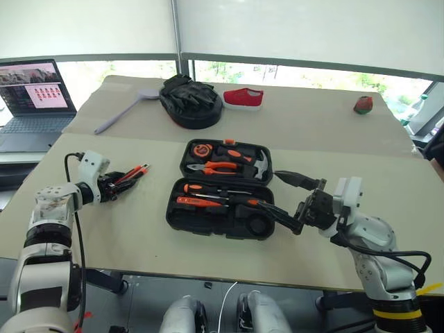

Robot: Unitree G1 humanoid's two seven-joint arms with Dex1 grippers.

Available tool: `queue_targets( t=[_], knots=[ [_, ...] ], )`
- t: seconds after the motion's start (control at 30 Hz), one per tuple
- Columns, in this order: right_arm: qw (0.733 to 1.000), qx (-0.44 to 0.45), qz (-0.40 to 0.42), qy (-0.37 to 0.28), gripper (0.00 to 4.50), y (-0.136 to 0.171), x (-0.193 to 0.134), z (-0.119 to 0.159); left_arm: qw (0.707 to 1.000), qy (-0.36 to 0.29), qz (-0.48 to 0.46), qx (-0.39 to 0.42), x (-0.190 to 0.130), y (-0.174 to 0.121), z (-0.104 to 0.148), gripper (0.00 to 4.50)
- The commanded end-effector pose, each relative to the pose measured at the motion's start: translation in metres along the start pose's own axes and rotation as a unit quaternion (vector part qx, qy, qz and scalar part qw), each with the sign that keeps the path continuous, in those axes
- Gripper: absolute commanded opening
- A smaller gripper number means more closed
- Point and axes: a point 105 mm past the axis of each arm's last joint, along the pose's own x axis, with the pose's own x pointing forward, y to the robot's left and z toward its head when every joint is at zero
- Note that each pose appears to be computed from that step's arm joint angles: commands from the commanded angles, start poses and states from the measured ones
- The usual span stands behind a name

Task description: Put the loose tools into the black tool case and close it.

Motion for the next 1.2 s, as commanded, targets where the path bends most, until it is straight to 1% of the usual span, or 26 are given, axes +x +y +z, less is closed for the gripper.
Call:
queue_targets(
  t=[0.03, 0.07, 0.1, 0.13, 0.2, 0.27, 0.3, 0.33, 0.37, 0.4, 0.47, 0.63, 0.7, 0.77, 1.03, 1.13, 1.2],
  knots=[
    [1.0, -0.01, 0.005, -0.012, 4.5, 0.001, -0.002, 0.01, 0.995, -0.085, -0.044, 0.005, -0.004, -0.014, 0.016, 1.54],
    [1.0, -0.01, 0.005, -0.012, 4.5, 0.0, -0.002, 0.01, 0.991, -0.114, -0.063, 0.01, -0.007, -0.019, 0.027, 1.54],
    [1.0, -0.012, 0.005, -0.012, 4.5, -0.001, -0.003, 0.011, 0.984, -0.145, -0.107, 0.016, -0.011, -0.032, 0.04, 1.54],
    [1.0, -0.016, 0.006, -0.008, 4.5, -0.002, -0.004, 0.011, 0.975, -0.156, -0.152, 0.035, -0.014, -0.046, 0.05, 1.54],
    [1.0, -0.02, 0.011, 0.001, 4.5, -0.004, -0.008, 0.014, 0.958, -0.152, -0.219, 0.105, -0.019, -0.075, 0.062, 1.54],
    [0.998, -0.026, 0.037, 0.031, 4.5, -0.002, -0.018, 0.013, 0.926, -0.153, -0.292, 0.183, -0.02, -0.114, 0.079, 1.54],
    [0.998, -0.026, 0.044, 0.042, 4.5, -0.003, -0.022, 0.012, 0.914, -0.156, -0.316, 0.203, -0.021, -0.128, 0.084, 1.54],
    [0.997, -0.028, 0.045, 0.056, 4.5, -0.005, -0.028, 0.009, 0.896, -0.153, -0.348, 0.23, -0.02, -0.145, 0.087, 1.54],
    [0.997, -0.028, 0.044, 0.064, 4.5, -0.008, -0.031, 0.008, 0.885, -0.15, -0.366, 0.244, -0.019, -0.156, 0.088, 1.54],
    [0.995, -0.03, 0.05, 0.077, 4.5, -0.008, -0.035, 0.005, 0.869, -0.13, -0.394, 0.268, -0.016, -0.17, 0.084, 1.54],
    [0.994, -0.028, 0.056, 0.086, 4.5, -0.008, -0.038, 0.004, 0.85, -0.108, -0.423, 0.296, -0.011, -0.186, 0.077, 1.54],
    [0.996, -0.016, 0.041, 0.071, 4.5, -0.004, -0.034, 0.008, 0.825, -0.066, -0.451, 0.336, 0.007, -0.213, 0.065, 1.54],
    [0.997, -0.013, 0.038, 0.071, 4.5, -0.001, -0.034, 0.008, 0.825, -0.053, -0.446, 0.343, 0.012, -0.215, 0.061, 1.54],
    [0.997, -0.01, 0.031, 0.07, 4.5, 0.003, -0.035, 0.009, 0.833, -0.053, -0.428, 0.346, 0.019, -0.216, 0.063, 1.54],
    [0.997, -0.004, 0.024, 0.073, 4.5, 0.009, -0.034, 0.009, 0.81, -0.032, -0.452, 0.371, 0.018, -0.225, 0.057, 1.54],
    [0.995, -0.004, 0.045, 0.093, 4.5, 0.015, -0.036, 0.008, 0.819, -0.032, -0.445, 0.36, 0.024, -0.229, 0.06, 1.54],
    [0.995, -0.005, 0.044, 0.092, 4.5, 0.014, -0.035, 0.008, 0.819, -0.028, -0.444, 0.363, 0.026, -0.23, 0.058, 1.54]
  ],
)
